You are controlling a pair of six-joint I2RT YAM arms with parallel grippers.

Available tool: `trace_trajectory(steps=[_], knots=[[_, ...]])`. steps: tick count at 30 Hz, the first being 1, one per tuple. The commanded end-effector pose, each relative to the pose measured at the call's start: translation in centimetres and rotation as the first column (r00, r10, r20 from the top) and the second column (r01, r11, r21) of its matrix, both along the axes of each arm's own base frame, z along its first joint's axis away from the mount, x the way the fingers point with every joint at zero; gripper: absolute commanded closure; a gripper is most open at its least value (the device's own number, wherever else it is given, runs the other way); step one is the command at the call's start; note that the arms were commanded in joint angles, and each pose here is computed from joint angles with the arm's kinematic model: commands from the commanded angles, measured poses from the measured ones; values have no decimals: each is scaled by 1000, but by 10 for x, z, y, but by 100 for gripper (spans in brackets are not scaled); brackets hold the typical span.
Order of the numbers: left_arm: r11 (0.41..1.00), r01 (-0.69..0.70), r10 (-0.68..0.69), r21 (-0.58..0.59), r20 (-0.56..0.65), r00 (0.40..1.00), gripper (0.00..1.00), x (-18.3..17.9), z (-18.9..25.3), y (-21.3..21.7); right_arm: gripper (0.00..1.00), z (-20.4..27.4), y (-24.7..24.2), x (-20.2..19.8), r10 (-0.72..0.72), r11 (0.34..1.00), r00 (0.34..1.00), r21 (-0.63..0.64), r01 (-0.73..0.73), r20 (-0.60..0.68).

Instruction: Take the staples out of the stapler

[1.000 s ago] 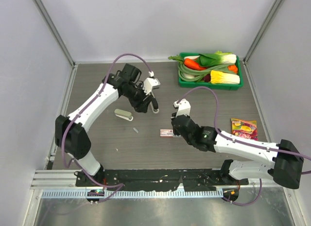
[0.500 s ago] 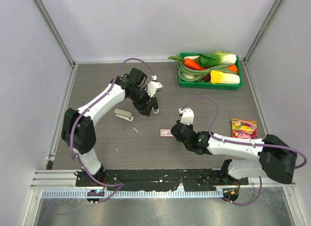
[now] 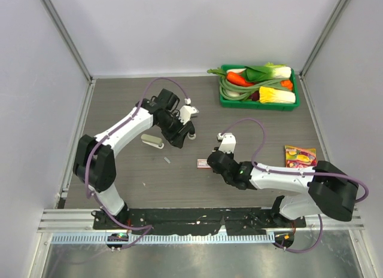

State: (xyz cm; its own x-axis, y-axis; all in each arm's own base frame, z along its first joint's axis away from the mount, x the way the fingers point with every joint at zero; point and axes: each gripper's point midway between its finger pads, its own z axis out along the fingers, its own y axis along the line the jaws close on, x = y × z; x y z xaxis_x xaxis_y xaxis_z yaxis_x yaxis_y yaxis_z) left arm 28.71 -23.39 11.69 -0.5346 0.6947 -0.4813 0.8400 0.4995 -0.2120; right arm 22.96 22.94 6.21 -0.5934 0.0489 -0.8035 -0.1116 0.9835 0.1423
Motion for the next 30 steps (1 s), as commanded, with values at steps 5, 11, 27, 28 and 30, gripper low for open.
trace_trajectory(steps=[5,11,27,28,30], knots=[[998,4,1,-58,86,996,47,1,25,-3,99,5,2,7,-38,999,999,35,37,39],[998,9,-3,-63,92,996,47,-2,28,-1,99,-4,-1,7,-42,999,999,2,42,30],[998,14,-7,-67,100,995,47,-4,32,0,99,-15,-5,9,-42,998,999,-46,44,29],[998,12,-6,-67,99,995,47,-4,32,0,99,-16,-5,8,-41,998,999,-49,42,26],[998,14,-8,-66,97,995,47,-5,31,0,99,-17,-5,8,-39,998,999,-50,41,27]])
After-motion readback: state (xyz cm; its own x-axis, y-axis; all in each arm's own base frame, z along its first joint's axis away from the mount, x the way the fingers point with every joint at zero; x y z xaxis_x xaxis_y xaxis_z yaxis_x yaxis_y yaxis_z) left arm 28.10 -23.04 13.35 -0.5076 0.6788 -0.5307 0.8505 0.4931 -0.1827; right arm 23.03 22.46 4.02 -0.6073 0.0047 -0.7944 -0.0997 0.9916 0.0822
